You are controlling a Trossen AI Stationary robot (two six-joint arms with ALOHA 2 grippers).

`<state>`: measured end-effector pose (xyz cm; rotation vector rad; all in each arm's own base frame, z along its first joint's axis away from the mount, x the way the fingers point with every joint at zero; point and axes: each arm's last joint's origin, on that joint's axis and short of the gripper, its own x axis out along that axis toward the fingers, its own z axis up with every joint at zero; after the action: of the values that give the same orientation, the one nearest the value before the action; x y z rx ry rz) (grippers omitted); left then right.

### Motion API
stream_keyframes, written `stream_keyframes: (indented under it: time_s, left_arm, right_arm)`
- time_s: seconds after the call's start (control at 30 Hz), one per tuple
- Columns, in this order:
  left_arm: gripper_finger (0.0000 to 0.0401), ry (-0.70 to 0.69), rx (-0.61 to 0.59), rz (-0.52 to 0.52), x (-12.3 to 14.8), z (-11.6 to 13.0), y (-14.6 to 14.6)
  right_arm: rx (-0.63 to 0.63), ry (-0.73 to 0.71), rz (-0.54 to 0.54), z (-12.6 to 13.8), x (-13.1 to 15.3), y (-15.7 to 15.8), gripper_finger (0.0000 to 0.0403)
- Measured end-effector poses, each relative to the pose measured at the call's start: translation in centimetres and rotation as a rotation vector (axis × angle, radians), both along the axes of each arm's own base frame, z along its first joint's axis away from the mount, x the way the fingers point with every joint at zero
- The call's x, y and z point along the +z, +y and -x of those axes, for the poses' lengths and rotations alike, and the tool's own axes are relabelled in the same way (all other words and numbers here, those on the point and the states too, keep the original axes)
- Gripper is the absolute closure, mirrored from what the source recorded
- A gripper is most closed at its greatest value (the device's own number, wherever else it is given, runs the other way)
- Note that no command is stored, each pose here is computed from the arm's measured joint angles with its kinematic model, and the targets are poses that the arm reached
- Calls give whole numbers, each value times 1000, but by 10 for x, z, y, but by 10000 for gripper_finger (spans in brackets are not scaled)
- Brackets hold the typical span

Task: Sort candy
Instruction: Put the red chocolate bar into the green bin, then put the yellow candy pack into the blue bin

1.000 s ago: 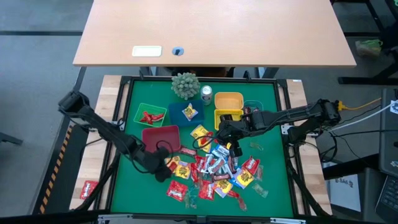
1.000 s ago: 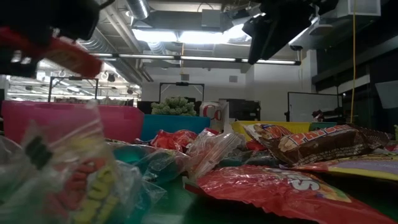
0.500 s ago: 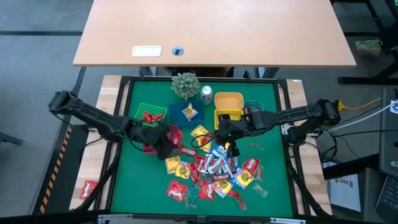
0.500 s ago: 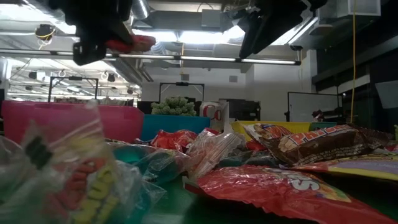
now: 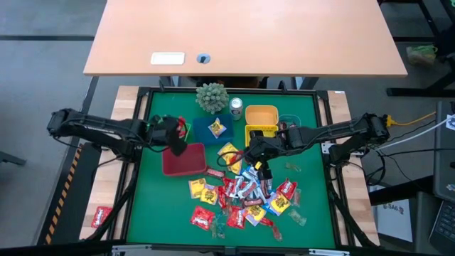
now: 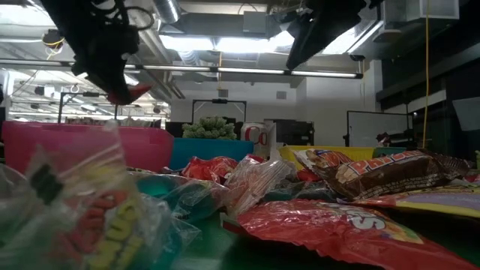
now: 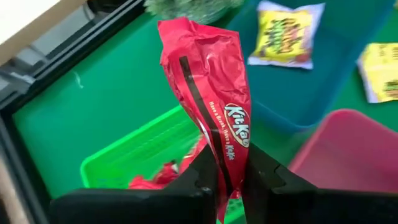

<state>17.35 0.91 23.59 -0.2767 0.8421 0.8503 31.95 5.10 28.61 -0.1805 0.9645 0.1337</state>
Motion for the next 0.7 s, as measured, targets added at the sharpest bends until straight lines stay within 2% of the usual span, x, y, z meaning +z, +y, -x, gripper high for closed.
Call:
stream_keyframes:
  time_s: [0.2, 0.33, 0.47, 0.7]
  left_arm:
    - [334, 18, 41, 0, -1, 1, 7]
    - [292, 17, 62, 3, -1, 1, 11]
    - [266, 0, 59, 22, -1, 0, 11]
    - [260, -20, 54, 34, 0, -2, 11]
  right_arm:
    - [24, -30, -105, -9, -4, 8, 203]
    - [45, -57, -98, -21, -15, 20, 203]
    - [40, -84, -37, -32, -30, 37, 203]
    - [-46, -83, 145, -46, -63, 55, 203]
